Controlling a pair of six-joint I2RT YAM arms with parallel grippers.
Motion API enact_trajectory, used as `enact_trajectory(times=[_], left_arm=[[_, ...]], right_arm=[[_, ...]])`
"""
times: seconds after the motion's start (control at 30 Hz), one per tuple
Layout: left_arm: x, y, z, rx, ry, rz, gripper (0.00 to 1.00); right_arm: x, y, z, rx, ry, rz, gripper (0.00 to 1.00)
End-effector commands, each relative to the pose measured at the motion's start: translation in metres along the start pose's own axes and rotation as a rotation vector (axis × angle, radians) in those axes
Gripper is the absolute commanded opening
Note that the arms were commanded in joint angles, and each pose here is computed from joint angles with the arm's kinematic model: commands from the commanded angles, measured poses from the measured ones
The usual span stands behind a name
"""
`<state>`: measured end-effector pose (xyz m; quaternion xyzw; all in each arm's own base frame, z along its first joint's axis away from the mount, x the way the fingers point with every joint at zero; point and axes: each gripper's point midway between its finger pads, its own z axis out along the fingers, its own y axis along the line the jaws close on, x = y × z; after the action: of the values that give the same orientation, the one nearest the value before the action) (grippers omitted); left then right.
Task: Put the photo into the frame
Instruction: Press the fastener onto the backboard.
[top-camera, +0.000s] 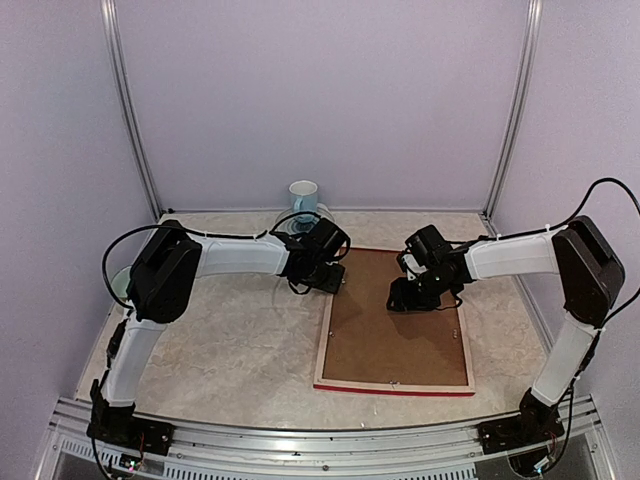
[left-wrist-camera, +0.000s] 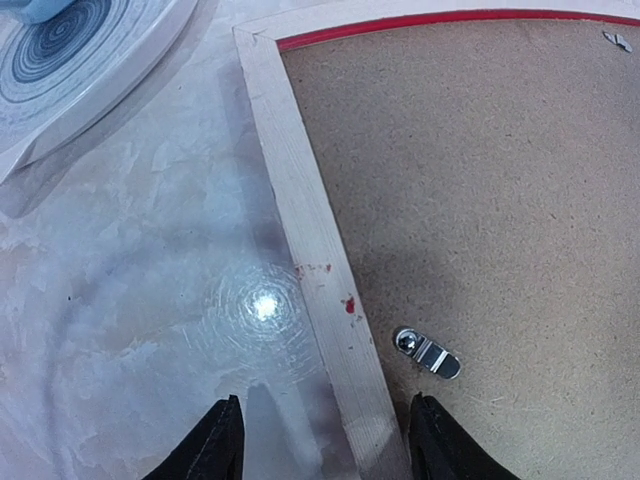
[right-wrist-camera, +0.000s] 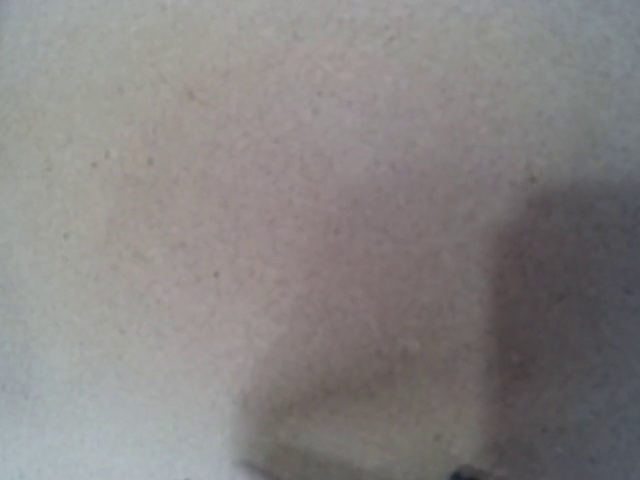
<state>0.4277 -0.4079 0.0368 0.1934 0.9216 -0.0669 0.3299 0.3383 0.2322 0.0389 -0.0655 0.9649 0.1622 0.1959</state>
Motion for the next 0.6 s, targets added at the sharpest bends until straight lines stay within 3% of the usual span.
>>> enact_trajectory(times=[0.0,0.57], left_arm=[[-0.023,0.001,-0.012,0.002,-0.045,-0.033,0.57],[-0.02,-0.011,0.007,0.048,-0.036,-0.041,0.58]], right_arm=[[0.027,-0.015,0.013,0.047,0.087,0.02,0.55],[0.027,-0.015,0.012,0.047,0.089,0.018,0.55]])
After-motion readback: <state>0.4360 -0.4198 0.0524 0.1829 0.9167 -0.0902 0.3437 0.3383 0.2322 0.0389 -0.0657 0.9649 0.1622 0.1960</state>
